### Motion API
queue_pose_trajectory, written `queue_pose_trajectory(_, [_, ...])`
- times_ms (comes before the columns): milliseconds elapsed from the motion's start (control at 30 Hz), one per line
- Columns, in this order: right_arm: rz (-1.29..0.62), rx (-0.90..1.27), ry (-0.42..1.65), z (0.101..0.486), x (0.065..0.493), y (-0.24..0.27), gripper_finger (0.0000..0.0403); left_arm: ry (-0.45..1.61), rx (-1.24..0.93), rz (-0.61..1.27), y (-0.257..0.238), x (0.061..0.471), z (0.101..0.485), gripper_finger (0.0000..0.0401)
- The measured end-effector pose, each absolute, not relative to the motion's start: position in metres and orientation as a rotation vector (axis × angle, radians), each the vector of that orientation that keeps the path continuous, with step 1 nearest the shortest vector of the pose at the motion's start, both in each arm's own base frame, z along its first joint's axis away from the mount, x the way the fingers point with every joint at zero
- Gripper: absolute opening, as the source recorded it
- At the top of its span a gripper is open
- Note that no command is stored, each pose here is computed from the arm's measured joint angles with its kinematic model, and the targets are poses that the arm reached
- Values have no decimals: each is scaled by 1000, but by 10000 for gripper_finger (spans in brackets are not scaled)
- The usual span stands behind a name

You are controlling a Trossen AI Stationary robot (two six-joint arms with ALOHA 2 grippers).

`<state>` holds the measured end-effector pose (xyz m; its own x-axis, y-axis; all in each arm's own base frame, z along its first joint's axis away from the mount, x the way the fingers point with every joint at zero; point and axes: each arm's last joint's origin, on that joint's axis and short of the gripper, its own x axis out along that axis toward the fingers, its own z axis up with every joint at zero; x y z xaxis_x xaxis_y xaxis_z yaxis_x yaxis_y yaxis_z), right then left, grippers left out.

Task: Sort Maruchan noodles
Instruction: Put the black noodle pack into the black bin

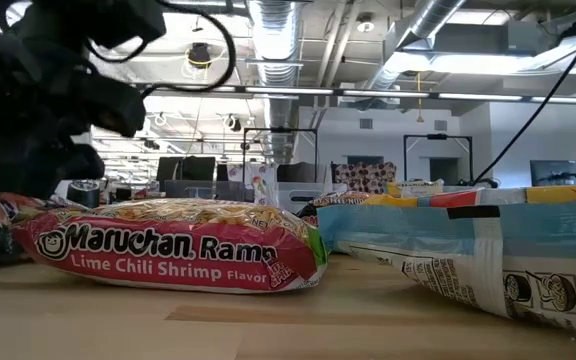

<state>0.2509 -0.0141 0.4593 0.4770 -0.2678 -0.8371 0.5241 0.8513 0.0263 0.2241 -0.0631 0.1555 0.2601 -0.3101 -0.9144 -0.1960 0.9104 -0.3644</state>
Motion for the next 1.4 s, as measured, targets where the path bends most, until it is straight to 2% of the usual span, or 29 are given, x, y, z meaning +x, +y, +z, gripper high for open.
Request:
queue_pose_trajectory(267, [-493, 297, 959, 459, 251, -14, 132, 1349, -454, -69, -64, 226, 149, 118])
queue_pose_trajectory(633, [-498, 302, 956, 459, 251, -14, 132, 1304, -418, -126, -65, 229, 150, 6])
queue_pose_trajectory(1000, [-499, 303, 954, 459, 251, -14, 132, 1245, -451, -207, -67, 232, 158, 0])
queue_pose_trajectory(1400, [-497, 306, 944, 460, 252, -14, 132, 1029, -456, -165, -50, 223, 198, 0])
